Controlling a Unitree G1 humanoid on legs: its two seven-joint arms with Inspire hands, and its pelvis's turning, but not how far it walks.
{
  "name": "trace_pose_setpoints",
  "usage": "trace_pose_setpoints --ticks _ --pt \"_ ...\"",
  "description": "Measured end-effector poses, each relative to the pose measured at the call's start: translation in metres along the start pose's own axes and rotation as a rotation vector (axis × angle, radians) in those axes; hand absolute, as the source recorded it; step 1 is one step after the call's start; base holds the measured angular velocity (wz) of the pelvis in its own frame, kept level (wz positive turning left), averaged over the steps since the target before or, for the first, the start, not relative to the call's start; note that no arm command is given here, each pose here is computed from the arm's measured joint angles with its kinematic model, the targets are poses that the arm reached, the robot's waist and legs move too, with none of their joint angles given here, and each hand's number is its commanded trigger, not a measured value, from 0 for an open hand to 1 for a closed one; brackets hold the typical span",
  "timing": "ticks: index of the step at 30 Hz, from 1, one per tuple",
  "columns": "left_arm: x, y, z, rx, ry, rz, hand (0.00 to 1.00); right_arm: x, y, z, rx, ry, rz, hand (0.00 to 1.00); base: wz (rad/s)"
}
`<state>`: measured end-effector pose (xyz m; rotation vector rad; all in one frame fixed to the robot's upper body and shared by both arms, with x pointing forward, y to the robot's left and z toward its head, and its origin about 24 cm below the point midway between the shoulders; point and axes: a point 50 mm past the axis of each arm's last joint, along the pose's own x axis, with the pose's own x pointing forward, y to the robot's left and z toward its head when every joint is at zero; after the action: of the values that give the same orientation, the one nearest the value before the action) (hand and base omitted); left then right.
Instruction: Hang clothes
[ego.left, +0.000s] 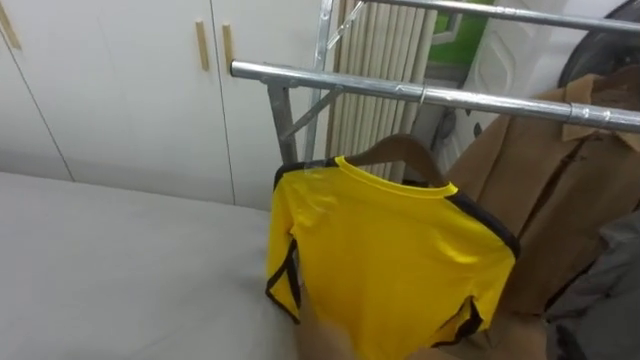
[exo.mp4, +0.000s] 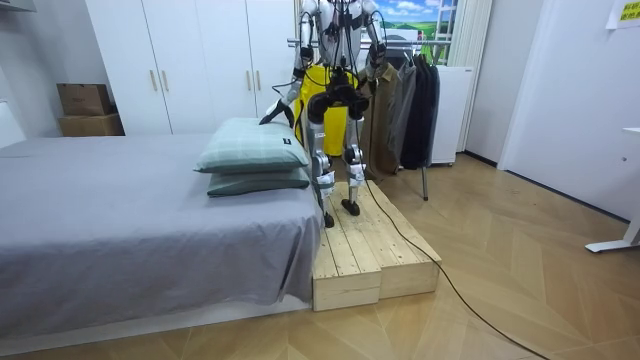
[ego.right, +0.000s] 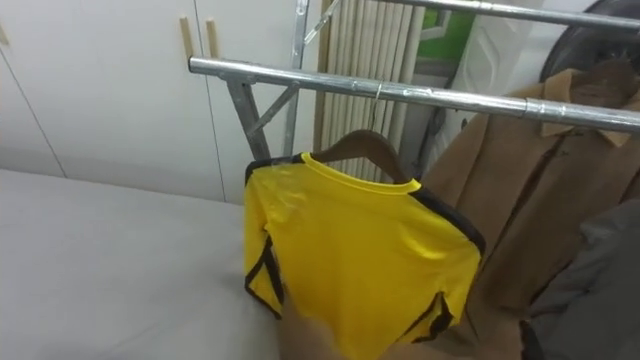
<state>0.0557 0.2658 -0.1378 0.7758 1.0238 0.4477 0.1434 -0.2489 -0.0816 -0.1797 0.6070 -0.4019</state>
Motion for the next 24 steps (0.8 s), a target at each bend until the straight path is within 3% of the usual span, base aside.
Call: trace_pose_setpoints --ticks 5,14,24 --pt "-0.001 -0.002 -0.002 -0.009 0.000 -0.020 0.00 -0.007 0.002 -0.040 0.056 0.168 0.038 0.00 -0.04" --pt "-0.002 -0.008 -0.015 -0.050 0.071 -0.101 0.00 -0.041 -0.009 -0.117 0.041 0.512 0.097 0.00 -0.06" --pt "-0.001 -0.005 -0.019 -0.087 0.093 -0.130 0.00 -0.060 -0.011 -0.142 0.098 0.647 0.137 0.00 -0.01"
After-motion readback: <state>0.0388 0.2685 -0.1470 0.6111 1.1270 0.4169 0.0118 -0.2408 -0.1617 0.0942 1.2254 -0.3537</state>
